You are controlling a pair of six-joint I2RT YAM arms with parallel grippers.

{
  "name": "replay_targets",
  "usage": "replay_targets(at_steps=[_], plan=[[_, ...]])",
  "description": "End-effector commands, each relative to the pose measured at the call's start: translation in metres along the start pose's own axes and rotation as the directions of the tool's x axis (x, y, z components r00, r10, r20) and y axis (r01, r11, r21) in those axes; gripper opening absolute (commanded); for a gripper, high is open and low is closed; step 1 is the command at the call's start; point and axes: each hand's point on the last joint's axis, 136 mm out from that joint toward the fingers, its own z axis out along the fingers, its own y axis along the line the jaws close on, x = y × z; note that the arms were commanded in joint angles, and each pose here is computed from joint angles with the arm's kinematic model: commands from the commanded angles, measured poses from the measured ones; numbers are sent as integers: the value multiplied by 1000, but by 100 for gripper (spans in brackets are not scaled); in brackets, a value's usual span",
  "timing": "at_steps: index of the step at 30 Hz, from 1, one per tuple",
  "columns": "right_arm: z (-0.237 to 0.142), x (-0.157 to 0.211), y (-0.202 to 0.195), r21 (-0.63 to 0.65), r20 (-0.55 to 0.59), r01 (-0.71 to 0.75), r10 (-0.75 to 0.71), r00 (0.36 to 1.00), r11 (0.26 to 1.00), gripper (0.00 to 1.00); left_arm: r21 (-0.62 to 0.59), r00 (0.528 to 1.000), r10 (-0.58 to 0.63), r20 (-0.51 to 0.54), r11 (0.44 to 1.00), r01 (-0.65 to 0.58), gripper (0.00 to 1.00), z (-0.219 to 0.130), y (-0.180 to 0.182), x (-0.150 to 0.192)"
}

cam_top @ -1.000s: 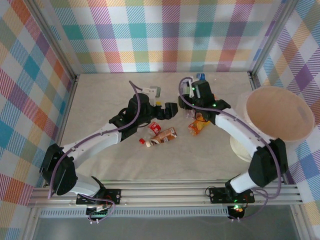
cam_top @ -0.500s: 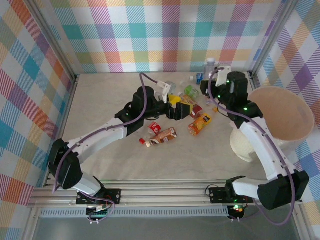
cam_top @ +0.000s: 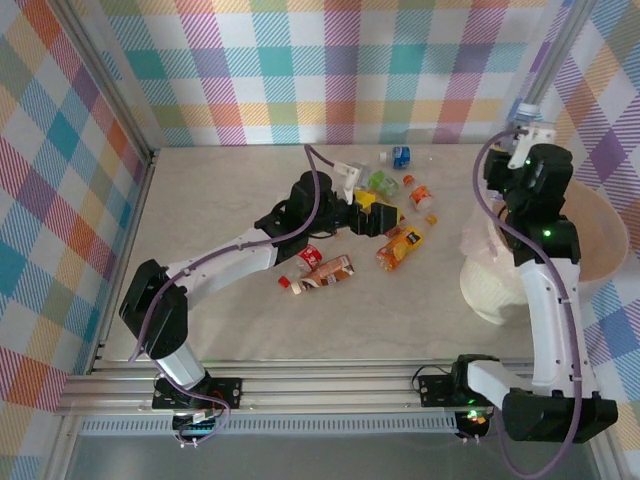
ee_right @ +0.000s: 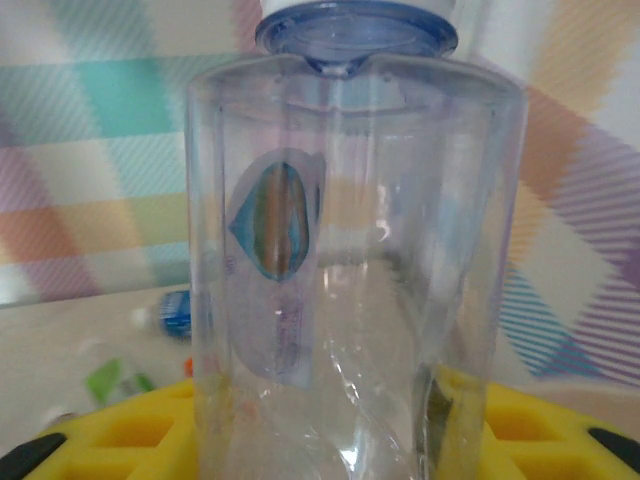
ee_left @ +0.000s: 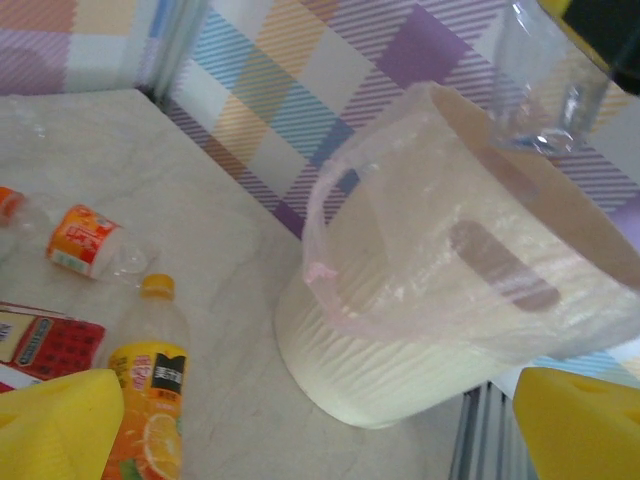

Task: Put the plastic bottles in the bin

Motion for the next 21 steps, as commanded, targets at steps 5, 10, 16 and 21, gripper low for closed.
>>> replay_targets(at_steps=[5, 10, 16, 21], plan=[[-18, 29, -72, 313, -98, 75, -46, 994, 947, 48, -248, 994, -53, 91, 966, 75, 100, -23, 31, -12], [-20, 47, -108, 451, -169, 186, -121, 978, 873, 48, -342, 992, -63, 105, 935, 96, 100, -37, 45, -12], [-29, 67, -149, 565, -187, 117, -12, 982, 817, 43, -453, 983, -75, 166, 880, 143, 100, -52, 63, -21], [-48, 79, -178, 690, -158, 81, 41, 987, 720, 47, -522, 977, -75, 199, 836, 170, 100, -62, 79, -18]])
